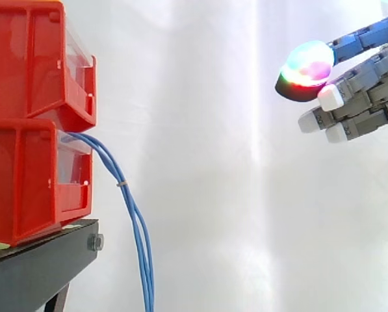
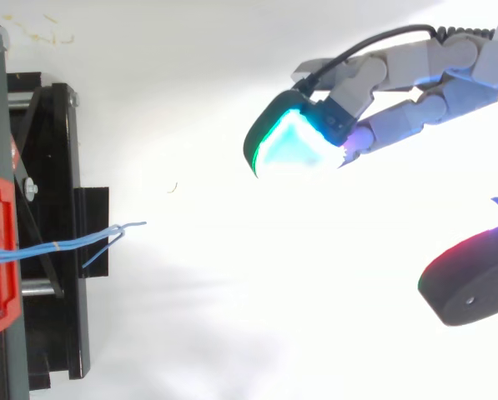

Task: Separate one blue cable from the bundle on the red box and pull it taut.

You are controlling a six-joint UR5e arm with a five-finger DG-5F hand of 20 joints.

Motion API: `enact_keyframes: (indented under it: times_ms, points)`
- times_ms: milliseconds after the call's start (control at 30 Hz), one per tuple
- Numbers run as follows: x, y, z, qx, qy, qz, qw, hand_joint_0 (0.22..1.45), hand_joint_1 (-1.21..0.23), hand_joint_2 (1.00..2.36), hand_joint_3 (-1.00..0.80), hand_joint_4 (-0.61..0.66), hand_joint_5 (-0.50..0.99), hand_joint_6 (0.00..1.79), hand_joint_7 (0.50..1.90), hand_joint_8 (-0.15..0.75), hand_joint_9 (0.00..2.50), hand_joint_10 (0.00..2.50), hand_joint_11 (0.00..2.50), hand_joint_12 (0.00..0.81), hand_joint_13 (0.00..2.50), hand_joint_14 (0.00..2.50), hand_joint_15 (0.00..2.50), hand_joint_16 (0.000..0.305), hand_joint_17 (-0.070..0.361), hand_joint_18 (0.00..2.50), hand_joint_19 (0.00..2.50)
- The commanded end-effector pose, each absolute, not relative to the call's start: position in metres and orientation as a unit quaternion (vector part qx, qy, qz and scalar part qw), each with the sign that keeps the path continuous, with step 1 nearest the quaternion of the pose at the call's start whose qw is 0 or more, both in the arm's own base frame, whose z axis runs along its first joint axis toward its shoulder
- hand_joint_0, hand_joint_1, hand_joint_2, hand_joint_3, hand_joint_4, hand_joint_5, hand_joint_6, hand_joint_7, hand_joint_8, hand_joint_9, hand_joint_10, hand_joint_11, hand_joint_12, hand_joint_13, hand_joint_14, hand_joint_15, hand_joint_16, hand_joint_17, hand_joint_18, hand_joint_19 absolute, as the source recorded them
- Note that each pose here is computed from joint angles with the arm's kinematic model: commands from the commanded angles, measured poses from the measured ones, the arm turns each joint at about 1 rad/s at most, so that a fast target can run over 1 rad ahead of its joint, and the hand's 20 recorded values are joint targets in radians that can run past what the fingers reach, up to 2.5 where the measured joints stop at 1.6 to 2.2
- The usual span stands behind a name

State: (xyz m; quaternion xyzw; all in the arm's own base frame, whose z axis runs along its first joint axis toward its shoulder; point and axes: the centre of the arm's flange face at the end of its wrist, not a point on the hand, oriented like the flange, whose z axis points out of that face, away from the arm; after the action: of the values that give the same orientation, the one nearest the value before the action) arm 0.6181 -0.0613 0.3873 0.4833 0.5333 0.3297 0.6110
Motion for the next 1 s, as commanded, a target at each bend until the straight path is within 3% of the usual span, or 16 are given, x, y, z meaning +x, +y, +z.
enact_keyframes:
  times_ms: [0,233,433,767,967]
  points:
    - [0.618,-0.060,0.387,0.483,0.533,0.328,0.613,0.49,-0.57,1.00,-0.47,0.28,-0.17,0.50,0.74,0.286,0.70,0.00,0.16,0.381,0.29,0.00,0.02,0.058,0.131,0.23,0.09]
    - [0.619,-0.059,0.386,0.480,0.537,0.326,0.613,0.49,-0.57,1.00,-0.47,0.29,-0.17,0.50,0.74,0.289,0.72,0.01,0.18,0.382,0.30,0.00,0.02,0.058,0.130,0.24,0.10]
    - [0.625,-0.057,0.368,0.482,0.547,0.317,0.606,0.49,-0.57,1.00,-0.47,0.28,-0.17,0.50,0.75,0.289,0.73,0.00,0.19,0.382,0.31,0.00,0.03,0.057,0.128,0.26,0.11]
    - [0.630,-0.055,0.369,0.476,0.538,0.325,0.615,0.50,-0.57,1.00,-0.47,0.29,-0.17,0.50,0.75,0.290,0.76,0.01,0.21,0.381,0.33,0.00,0.04,0.057,0.127,0.27,0.11]
    - [0.644,-0.053,0.318,0.475,0.575,0.288,0.600,0.50,-0.57,1.00,-0.47,0.30,-0.16,0.50,0.75,0.291,0.76,0.01,0.21,0.382,0.34,0.00,0.04,0.056,0.127,0.28,0.12]
